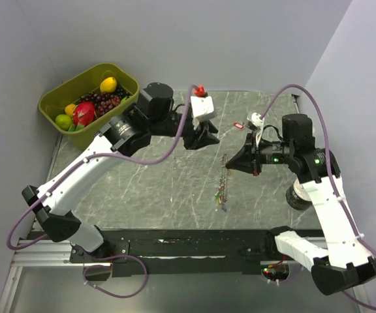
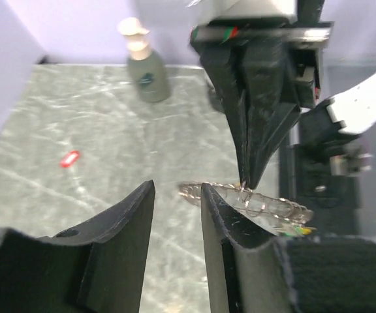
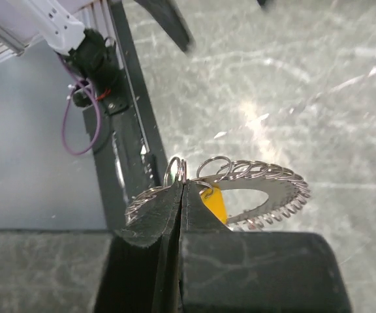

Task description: Remove the keys from the keyring

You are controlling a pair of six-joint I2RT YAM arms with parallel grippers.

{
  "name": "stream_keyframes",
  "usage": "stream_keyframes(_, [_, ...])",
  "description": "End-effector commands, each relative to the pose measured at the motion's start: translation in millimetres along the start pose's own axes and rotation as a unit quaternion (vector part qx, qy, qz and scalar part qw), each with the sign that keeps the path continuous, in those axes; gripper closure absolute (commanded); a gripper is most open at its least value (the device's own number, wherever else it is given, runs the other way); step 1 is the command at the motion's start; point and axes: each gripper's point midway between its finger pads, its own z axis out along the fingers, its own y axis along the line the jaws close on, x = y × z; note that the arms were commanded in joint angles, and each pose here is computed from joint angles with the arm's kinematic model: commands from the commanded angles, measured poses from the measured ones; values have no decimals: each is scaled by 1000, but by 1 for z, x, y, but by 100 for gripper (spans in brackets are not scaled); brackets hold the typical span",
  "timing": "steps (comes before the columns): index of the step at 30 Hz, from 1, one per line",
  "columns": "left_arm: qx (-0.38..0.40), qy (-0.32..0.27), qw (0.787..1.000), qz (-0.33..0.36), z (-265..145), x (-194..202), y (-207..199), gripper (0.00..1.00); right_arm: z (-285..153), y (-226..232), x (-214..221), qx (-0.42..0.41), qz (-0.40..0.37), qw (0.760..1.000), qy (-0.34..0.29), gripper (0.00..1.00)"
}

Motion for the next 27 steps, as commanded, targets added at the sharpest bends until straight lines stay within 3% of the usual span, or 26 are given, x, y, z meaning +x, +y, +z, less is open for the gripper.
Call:
stream_keyframes(1, [-47, 38, 994, 94, -1, 10, -4, 60, 3, 2, 10, -12, 46, 999, 19, 100])
stream_keyframes(8, [-42, 100, 984, 145, 28, 57, -28, 65, 10, -11, 22, -18, 100, 994, 30, 100])
stream_keyframes(27, [-60, 149, 967, 200, 54, 83, -40, 71, 10, -5, 30, -49, 126, 990, 37, 100])
